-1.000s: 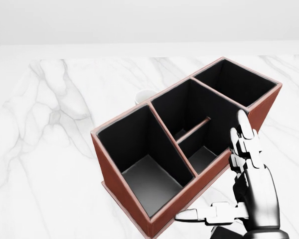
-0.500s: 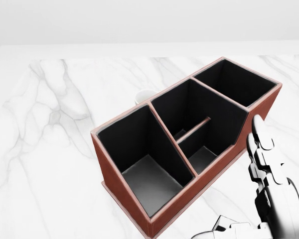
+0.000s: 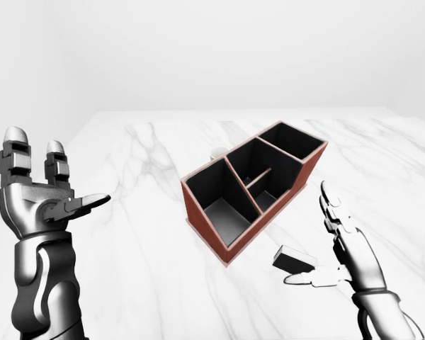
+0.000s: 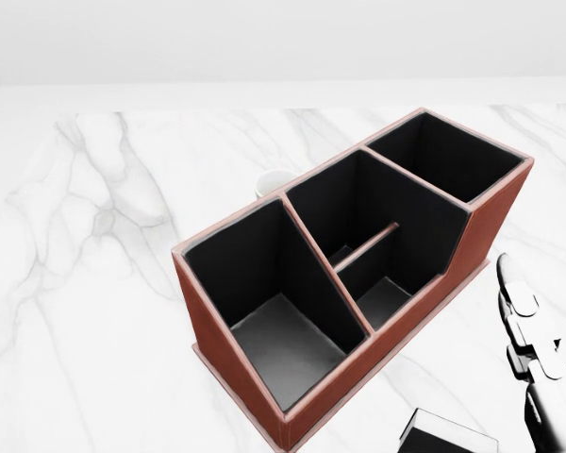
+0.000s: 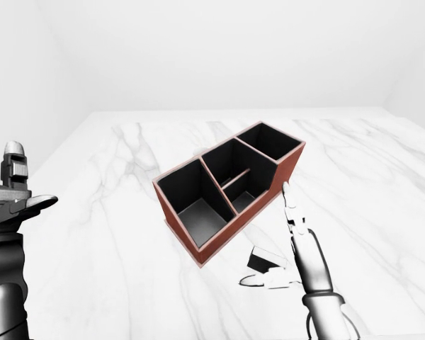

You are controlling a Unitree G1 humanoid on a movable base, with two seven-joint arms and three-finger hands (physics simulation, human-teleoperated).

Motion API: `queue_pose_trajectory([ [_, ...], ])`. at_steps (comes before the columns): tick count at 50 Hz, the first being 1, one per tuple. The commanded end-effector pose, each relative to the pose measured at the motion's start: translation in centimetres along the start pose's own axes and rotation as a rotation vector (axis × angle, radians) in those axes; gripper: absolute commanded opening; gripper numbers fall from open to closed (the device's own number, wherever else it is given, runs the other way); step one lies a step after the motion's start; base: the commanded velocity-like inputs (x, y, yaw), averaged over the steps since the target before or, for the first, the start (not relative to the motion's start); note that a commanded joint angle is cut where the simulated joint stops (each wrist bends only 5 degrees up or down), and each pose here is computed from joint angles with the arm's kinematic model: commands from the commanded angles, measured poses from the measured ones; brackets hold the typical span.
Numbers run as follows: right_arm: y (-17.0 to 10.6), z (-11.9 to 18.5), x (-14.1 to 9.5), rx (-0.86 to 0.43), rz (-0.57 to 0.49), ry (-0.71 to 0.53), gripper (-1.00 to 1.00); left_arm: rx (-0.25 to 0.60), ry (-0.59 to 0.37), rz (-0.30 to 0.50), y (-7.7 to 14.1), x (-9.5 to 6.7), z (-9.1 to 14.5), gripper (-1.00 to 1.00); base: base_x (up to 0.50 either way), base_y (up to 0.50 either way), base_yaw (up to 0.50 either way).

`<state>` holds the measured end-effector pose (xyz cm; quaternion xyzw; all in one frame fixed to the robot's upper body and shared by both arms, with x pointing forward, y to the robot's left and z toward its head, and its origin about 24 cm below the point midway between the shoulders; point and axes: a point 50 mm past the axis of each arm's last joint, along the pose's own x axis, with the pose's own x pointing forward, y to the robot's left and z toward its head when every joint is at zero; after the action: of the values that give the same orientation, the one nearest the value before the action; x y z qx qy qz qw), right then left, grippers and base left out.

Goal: Pick up the book and place it in the left compartment of the caddy.

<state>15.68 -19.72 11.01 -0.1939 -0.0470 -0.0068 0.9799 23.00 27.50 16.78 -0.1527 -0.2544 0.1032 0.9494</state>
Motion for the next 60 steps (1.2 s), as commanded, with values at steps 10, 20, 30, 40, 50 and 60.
queue_pose_trajectory([
  [10,-1.3,-3.9,-1.0,-0.158,0.125,0.255,1.00,0.008,0.006,-0.007,-0.2,-0.1,-0.2,1.00,0.00,0.00,0.00],
  [20,-1.2,-3.9,-0.7,-0.184,0.141,0.267,1.00,0.006,-0.003,-0.006,-0.2,-0.2,0.0,1.00,0.00,0.00,0.00],
  [30,-1.1,-4.3,-0.7,-0.195,0.141,0.287,1.00,0.006,-0.003,-0.004,-0.1,-0.1,0.0,1.00,0.00,0.00,0.00],
  [40,-1.4,-4.0,-0.3,-0.233,0.138,0.280,1.00,0.012,0.046,-0.009,0.0,-0.4,-1.2,1.00,0.00,0.00,0.00],
  [50,-2.0,-4.5,-0.1,-0.264,0.139,0.305,1.00,0.013,0.054,-0.008,0.0,-0.4,-1.4,1.00,0.00,0.00,0.00],
  [60,-2.3,-5.4,-0.3,-0.268,0.152,0.353,1.00,0.014,0.053,-0.008,0.0,-0.5,-1.3,1.00,0.00,0.00,0.00],
])
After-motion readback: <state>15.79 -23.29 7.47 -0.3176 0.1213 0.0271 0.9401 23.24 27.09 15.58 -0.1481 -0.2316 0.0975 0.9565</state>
